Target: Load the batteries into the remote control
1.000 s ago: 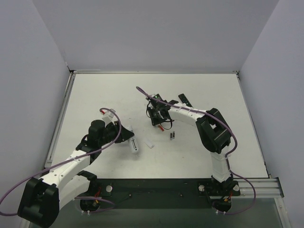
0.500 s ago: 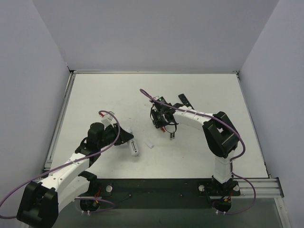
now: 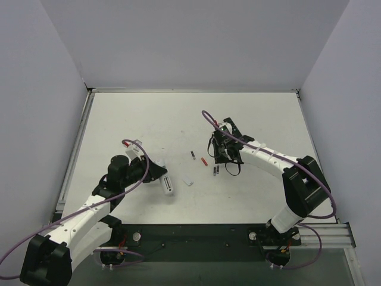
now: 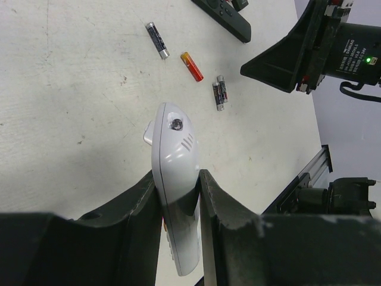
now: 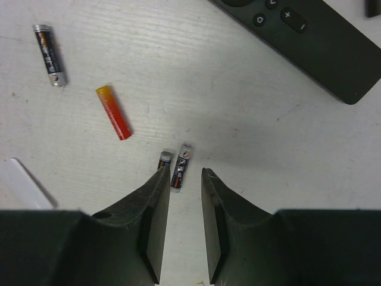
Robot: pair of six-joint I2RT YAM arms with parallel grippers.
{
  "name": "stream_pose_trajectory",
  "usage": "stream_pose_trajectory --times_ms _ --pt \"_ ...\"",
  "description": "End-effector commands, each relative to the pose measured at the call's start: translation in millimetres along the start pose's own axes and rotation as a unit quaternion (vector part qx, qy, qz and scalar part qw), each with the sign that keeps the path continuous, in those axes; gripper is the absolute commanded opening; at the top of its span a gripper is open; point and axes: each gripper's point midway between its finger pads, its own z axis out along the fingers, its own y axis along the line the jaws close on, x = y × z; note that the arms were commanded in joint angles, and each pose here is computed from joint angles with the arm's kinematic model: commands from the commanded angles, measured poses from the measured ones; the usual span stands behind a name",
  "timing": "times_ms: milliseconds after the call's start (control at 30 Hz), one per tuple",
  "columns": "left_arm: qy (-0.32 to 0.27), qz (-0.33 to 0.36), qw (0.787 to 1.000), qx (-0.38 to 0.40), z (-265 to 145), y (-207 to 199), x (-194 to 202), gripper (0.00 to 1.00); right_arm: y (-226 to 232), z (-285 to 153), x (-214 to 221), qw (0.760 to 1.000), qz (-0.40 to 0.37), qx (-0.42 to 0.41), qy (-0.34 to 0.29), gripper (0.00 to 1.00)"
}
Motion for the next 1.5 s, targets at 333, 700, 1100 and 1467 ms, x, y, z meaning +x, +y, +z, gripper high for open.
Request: stream_pose_trajectory --times_ms 333,700,1100,1467 --pt "-0.015 0.009 0.999 0.031 -6 -16 -8 0.00 -10 25 19 0.997 0.057 0.031 0.035 0.20" --pt "-0.013 0.007 0.999 0.033 -4 -16 -9 0.00 -19 33 38 0.996 0.052 0.045 0.054 0.13" --pt "-0.011 0.003 0.999 0.041 1 -20 -11 0.00 -28 35 52 0.995 0.037 0.059 0.070 0.09" --pt "-0.013 0.001 0.996 0.090 8 -33 -14 0.00 -7 -3 12 0.999 0.016 -0.004 -0.036 0.00"
